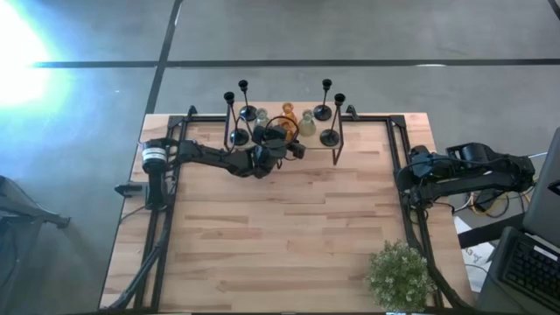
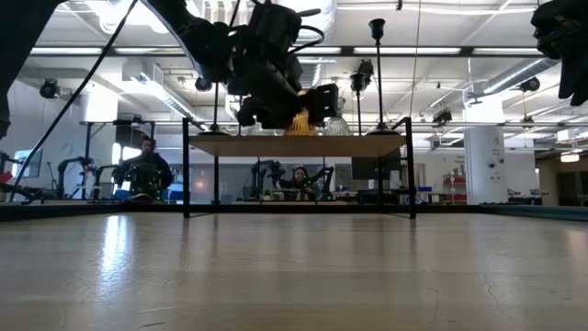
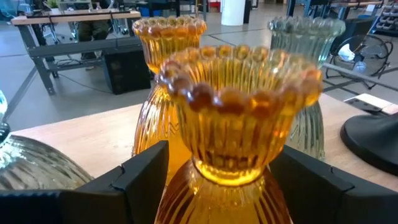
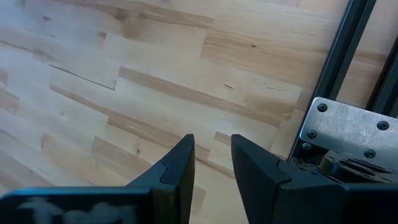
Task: Pick & Place candle stick holders
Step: Put the orange glass candle holder on the shelf
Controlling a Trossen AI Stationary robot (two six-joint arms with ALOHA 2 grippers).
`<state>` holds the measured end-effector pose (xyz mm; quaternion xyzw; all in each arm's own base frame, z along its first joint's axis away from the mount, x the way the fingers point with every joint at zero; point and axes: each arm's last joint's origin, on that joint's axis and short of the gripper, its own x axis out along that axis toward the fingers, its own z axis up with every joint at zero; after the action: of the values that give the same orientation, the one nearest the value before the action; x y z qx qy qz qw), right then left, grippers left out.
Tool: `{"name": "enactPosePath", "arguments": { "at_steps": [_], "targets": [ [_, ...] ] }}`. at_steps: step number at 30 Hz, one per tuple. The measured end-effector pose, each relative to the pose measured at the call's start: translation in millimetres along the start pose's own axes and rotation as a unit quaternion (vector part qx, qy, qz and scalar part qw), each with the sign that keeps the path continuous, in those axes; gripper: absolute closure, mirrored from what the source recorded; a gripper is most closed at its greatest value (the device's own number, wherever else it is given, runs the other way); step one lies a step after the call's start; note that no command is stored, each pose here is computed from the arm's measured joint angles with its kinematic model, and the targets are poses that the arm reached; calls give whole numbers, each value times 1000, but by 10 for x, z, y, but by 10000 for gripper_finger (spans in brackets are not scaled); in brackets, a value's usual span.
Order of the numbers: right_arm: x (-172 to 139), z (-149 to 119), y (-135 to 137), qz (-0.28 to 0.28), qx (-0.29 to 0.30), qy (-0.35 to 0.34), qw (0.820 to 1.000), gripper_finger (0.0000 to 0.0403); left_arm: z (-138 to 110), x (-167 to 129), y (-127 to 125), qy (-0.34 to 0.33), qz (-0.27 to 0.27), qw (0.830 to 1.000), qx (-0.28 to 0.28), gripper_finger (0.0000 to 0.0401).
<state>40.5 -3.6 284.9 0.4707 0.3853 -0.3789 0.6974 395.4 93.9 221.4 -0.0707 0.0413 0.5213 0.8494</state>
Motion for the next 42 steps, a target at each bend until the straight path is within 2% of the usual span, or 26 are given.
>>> {"name": "enactPosePath", "arguments": {
  "at_steps": [9, 16, 22, 33, 42],
  "targets": [
    [0, 0, 0, 0, -2, 0, 1000, 314, 21, 56, 29, 3, -19, 1000, -18, 126],
    [0, 0, 0, 0, -4, 0, 1000, 306, 35, 60, 30, -1, -19, 1000, -21, 126],
    [0, 0, 0, 0, -4, 0, 1000, 300, 53, 55, 31, -4, -20, 1000, -11, 126],
    [0, 0, 0, 0, -4, 0, 1000, 314, 133, 58, 11, -13, -15, 1000, 6, 126],
    [0, 0, 0, 0, -3, 1, 1000, 301, 174, -5, 10, -12, -19, 1000, 12, 126]
  ]
}}
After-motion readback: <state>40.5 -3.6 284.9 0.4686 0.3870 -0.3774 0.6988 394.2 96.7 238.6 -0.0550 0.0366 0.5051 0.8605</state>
